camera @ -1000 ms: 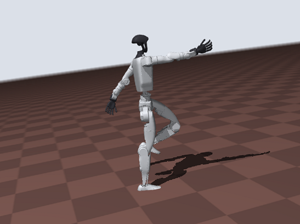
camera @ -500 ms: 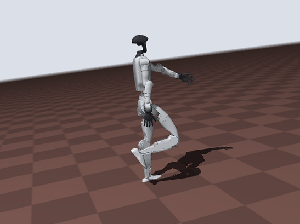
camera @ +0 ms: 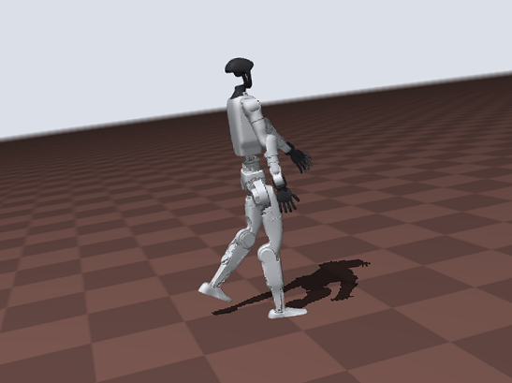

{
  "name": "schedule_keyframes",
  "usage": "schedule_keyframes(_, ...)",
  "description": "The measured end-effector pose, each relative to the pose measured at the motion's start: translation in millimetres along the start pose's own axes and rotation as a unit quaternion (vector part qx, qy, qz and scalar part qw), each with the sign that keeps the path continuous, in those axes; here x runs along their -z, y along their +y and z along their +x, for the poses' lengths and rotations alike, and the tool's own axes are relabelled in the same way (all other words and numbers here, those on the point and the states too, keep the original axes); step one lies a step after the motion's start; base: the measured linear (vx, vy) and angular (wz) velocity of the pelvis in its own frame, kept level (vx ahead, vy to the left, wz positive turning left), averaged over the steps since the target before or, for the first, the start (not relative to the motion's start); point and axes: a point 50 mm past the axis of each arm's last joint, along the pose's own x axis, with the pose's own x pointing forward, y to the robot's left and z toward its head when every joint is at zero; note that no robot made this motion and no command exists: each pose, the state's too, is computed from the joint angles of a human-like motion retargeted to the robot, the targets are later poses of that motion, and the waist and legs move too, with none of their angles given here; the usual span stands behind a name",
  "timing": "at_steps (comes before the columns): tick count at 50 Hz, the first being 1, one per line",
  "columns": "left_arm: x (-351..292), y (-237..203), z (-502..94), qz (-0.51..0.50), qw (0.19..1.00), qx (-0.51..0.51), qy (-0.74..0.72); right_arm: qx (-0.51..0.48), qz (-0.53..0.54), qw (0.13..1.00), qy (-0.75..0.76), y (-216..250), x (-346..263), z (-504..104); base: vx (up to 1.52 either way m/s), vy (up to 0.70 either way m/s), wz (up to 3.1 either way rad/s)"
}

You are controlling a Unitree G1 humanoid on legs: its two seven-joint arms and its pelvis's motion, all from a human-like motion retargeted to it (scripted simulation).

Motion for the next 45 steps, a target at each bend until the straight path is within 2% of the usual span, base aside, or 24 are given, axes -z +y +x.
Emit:
schedule_keyframes(3, 157.0, -95.0, -28.1, -0.027, 0.972, 0.151, 0.179, -0.008, 0.068, 0.963, -0.261, 40.0, -182.1, -44.3, 0.45, -0.07, -0.14)
schedule_keyframes(5, 233.2, -150.3, -77.5, -0.083, 0.937, 0.205, 0.270, -0.040, 0.135, 0.897, -0.420, 66.8, -284.9, -119.6, 0.55, -0.02, -0.99)
schedule_keyframes(7, 288.4, -193.9, -139.3, -0.164, 0.895, 0.232, 0.344, -0.079, 0.193, 0.810, -0.548, 82.1, -353.7, -212.1, 0.57, 0.02, -1.31)
schedule_keyframes(11, 352.2, -246.7, -279.8, -0.303, 0.788, 0.228, 0.484, -0.119, 0.237, 0.657, -0.706, 74.2, -406.6, -377.8, 0.58, 0.08, -0.70)
schedule_keyframes(15, 366.4, -263.3, -382.4, -0.402, 0.692, 0.167, 0.576, -0.101, 0.219, 0.569, -0.786, 57.7, -405.3, -483.2, 0.57, 0.12, 0.38)
schedule_keyframes(17, 366.0, -265.4, -398.0, -0.439, 0.668, 0.135, 0.586, -0.091, 0.202, 0.550, -0.806, 58.5, -401.1, -507.4, 0.56, 0.10, 0.42)
schedule_keyframes(20, 364.4, -267.9, -383.9, -0.460, 0.666, 0.127, 0.573, -0.092, 0.180, 0.556, -0.806, 71.2, -399.8, -512.1, 0.58, 0.11, -0.12)
schedule_keyframes(23, 362.3, -255.4, -324.0, -0.431, 0.716, 0.118, 0.537, -0.112, 0.170, 0.610, -0.766, 93.7, -405.8, -465.1, 0.70, 0.15, -1.24)
schedule_keyframes(26, 343.2, -211.2, -224.6, -0.400, 0.804, 0.011, 0.441, -0.122, 0.193, 0.669, -0.707, 114.0, -402.7, -384.5, 0.81, 0.27, -1.47)
schedule_keyframes(28, 310.1, -177.3, -158.0, -0.391, 0.848, -0.042, 0.355, -0.101, 0.182, 0.734, -0.646, 125.4, -385.1, -304.8, 0.70, 0.34, 0.31)
schedule_keyframes(30, 261.6, -139.9, -98.1, -0.352, 0.895, -0.040, 0.270, -0.074, 0.117, 0.818, -0.559, 130.0, -341.3, -206.4, 0.59, 0.31, 1.29)
schedule_keyframes(33, 145.5, -53.3, -24.8, -0.232, 0.965, -0.037, 0.120, -0.039, -0.041, 0.931, -0.362, 101.3, -224.6, -73.7, 0.49, 0.22, 1.70)
schedule_keyframes(35, 42.3, 9.2, -6.7, -0.159, 0.985, -0.073, 0.007, -0.025, -0.126, 0.973, -0.192, 65.2, -124.6, -19.6, 0.52, 0.16, 1.79)
schedule_keyframes(37, -61.6, 62.2, -21.2, -0.113, 0.980, -0.127, -0.103, -0.020, -0.154, 0.987, -0.036, 29.0, -25.0, 1.6, 0.55, 0.12, 1.59)
schedule_keyframes(40, -183.6, 119.5, -85.9, -0.079, 0.941, -0.216, -0.248, -0.016, -0.101, 0.985, 0.135, -13.9, 104.6, -10.5, 0.56, 0.06, 0.87)
schedule_keyframes(42, -232.9, 146.6, -138.5, -0.049, 0.910, -0.268, -0.312, -0.008, -0.052, 0.976, 0.214, -38.0, 170.9, -35.3, 0.59, 0.00, 0.14)
schedule_keyframes(45, -273.3, 173.9, -210.6, -0.001, 0.872, -0.330, -0.363, 0.018, -0.002, 0.951, 0.310, -73.2, 244.5, -84.7, 0.61, -0.03, -0.15)
